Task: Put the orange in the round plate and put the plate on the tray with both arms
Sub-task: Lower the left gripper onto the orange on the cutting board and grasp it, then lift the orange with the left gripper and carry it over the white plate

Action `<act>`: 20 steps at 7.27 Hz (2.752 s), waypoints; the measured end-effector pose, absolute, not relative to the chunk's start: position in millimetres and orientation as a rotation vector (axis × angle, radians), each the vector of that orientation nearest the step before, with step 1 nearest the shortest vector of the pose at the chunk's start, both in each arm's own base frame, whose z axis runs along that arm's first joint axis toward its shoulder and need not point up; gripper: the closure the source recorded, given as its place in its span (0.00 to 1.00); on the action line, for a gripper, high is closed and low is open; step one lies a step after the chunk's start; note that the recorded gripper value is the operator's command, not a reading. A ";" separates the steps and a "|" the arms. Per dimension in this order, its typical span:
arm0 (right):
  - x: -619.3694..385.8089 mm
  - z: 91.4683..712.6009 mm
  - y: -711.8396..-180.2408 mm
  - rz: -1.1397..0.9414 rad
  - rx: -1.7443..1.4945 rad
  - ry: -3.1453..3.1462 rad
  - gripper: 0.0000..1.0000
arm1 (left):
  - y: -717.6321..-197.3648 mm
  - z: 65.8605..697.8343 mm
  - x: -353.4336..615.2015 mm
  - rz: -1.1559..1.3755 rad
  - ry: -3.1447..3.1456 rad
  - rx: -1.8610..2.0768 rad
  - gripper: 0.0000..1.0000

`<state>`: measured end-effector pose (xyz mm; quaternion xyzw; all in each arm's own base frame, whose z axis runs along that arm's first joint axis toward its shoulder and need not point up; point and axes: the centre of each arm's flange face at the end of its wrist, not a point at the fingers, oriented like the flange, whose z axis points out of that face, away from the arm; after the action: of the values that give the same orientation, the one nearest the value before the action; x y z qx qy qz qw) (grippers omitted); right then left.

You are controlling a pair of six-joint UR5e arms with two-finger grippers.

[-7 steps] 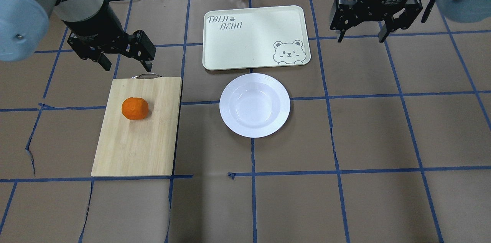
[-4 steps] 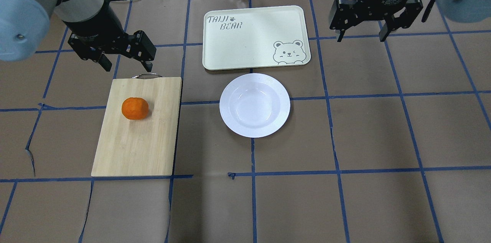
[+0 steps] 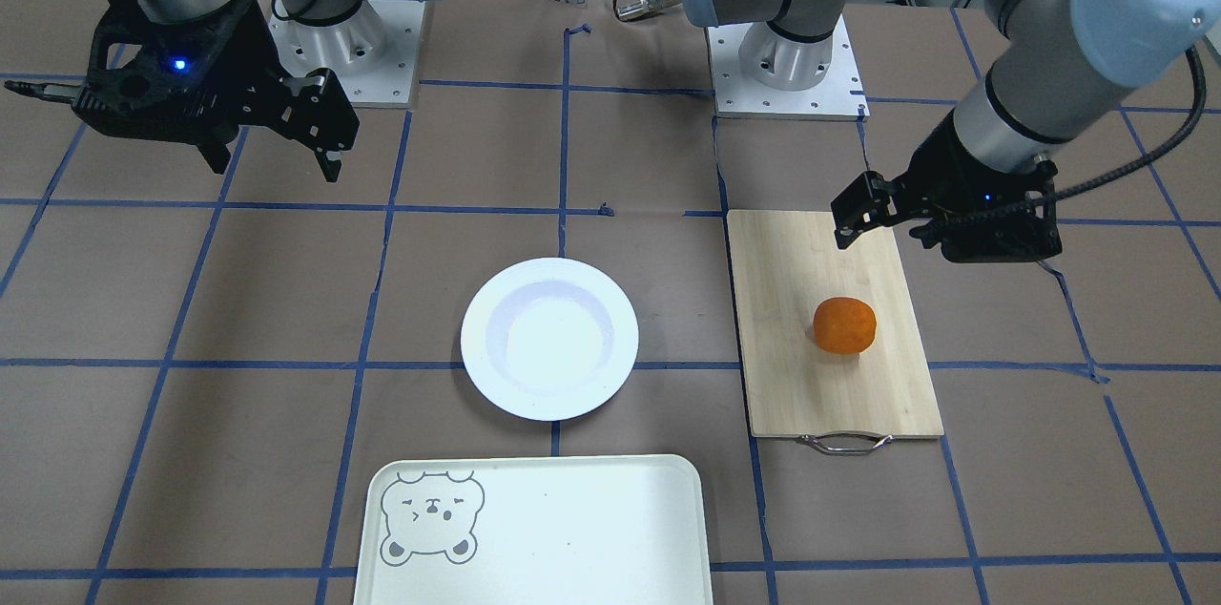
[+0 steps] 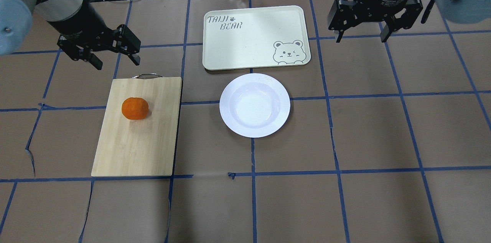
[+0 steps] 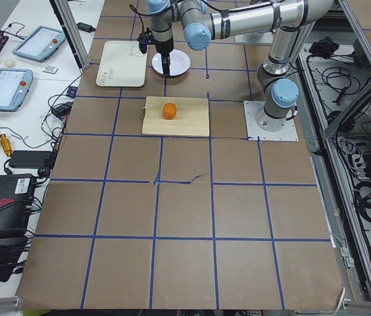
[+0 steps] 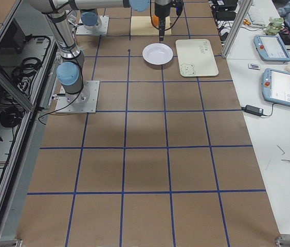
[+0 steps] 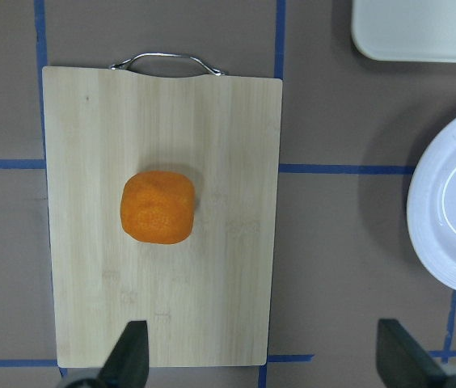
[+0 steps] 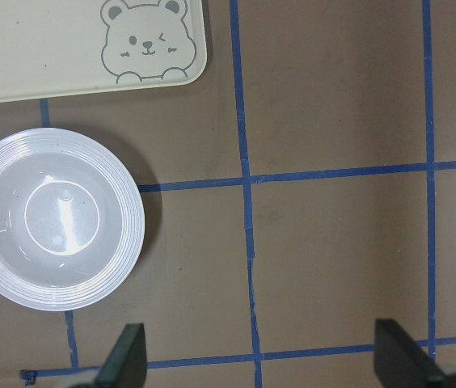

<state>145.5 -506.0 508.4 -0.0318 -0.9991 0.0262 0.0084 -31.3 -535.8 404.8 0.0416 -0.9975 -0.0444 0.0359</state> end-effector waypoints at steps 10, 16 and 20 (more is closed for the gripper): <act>143.8 503.2 -505.1 0.063 -0.113 -3.111 0.00 | -549.5 207.7 19.5 -0.229 -2.971 0.314 1.00; 142.7 501.8 -504.3 0.046 -0.115 -3.109 0.00 | -586.0 265.2 -109.7 -0.085 -2.918 0.512 1.00; 142.8 501.5 -504.2 0.043 -0.116 -3.109 0.00 | -554.7 266.4 -262.1 -0.184 -2.797 0.628 0.96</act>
<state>142.8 -504.2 501.5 -0.0372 -0.9991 0.0137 0.0153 -262.1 -554.7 266.4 0.2165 -0.9649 -0.0635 0.1342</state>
